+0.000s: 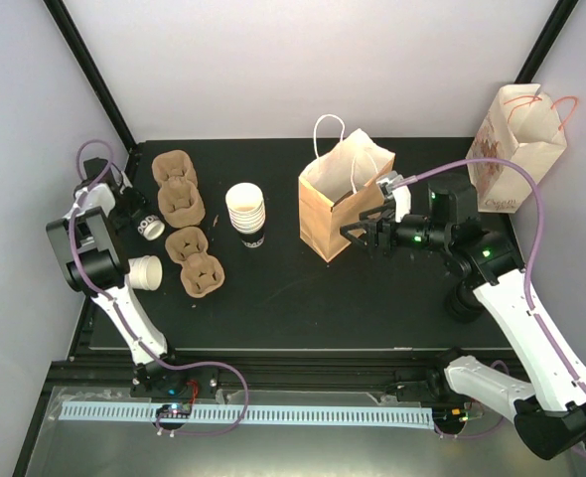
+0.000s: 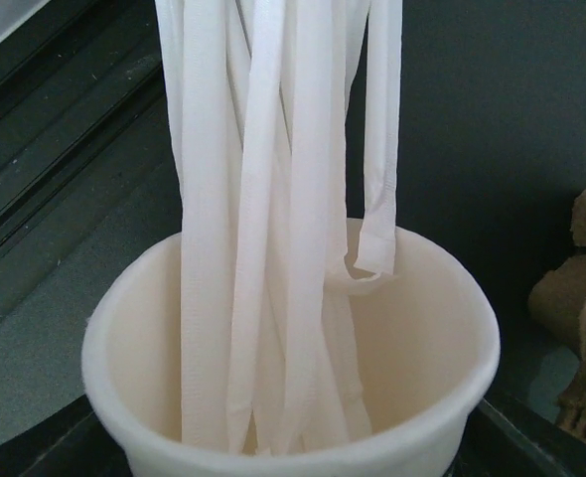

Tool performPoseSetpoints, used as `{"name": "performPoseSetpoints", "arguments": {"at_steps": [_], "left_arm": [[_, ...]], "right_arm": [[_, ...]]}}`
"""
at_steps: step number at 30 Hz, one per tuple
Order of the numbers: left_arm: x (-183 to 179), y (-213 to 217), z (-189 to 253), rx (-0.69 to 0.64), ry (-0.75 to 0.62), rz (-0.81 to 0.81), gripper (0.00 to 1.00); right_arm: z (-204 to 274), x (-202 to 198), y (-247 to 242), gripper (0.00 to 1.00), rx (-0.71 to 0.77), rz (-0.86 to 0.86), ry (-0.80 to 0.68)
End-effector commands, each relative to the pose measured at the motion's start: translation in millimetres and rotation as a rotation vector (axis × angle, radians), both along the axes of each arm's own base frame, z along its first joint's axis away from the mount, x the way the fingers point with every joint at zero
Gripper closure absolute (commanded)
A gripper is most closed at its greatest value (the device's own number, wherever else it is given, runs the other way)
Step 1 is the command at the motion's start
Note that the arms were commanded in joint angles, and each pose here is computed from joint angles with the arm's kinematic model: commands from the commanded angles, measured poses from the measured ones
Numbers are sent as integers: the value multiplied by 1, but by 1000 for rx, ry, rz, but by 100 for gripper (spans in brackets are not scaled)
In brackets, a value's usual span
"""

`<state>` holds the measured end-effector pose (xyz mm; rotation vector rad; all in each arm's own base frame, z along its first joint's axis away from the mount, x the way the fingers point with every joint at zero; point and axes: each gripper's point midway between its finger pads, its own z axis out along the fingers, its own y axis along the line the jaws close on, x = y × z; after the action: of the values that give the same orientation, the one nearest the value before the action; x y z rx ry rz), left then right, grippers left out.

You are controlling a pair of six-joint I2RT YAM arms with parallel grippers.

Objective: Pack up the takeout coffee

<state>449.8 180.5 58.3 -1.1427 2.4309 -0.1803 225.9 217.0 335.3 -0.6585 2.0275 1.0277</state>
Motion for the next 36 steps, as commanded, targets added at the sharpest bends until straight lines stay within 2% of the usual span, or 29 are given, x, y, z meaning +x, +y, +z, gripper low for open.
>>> {"name": "performPoseSetpoints", "arguments": {"at_steps": [1, 5, 20, 36], "left_arm": [[4, -1, -8, -55, 32, -13, 29], [6, 4, -14, -98, 47, 12, 29], [40, 29, -17, -130, 46, 68, 29], [41, 33, -13, -102, 27, 42, 28]], "right_arm": [[13, -1, -2, 19, -4, -7, -38], [14, -3, -2, 19, 2, -5, -33], [16, 4, 1, 20, -12, -6, -14], [9, 5, -2, 20, -20, -26, 1]]}}
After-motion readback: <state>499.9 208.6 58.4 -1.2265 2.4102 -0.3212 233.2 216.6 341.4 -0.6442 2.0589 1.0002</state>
